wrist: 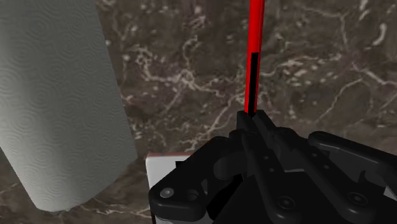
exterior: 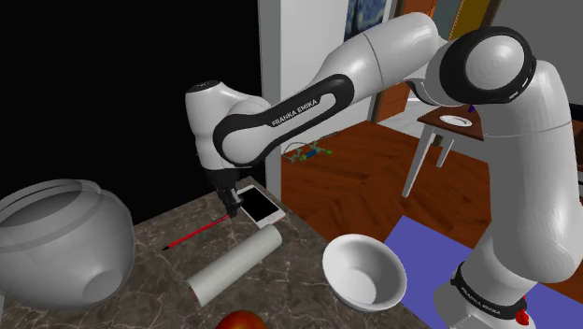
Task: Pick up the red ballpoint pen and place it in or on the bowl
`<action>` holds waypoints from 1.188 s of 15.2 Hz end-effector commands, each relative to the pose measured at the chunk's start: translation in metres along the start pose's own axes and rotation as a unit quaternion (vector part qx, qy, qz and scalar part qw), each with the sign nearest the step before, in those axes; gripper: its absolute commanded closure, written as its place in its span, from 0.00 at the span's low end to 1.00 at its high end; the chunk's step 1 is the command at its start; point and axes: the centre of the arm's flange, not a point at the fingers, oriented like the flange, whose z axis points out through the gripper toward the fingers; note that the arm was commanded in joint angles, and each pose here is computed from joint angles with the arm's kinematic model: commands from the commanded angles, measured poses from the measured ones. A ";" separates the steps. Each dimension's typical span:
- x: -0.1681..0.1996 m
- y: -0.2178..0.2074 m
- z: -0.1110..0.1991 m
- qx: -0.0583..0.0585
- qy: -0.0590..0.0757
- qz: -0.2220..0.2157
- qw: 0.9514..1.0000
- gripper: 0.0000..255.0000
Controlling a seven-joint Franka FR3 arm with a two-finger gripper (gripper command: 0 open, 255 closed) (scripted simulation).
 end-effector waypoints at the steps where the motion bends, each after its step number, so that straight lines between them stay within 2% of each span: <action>1: 0.001 0.001 -0.009 0.000 0.000 0.000 1.000 1.00; 18: 0.004 0.004 -0.099 0.000 0.000 0.000 1.000 1.00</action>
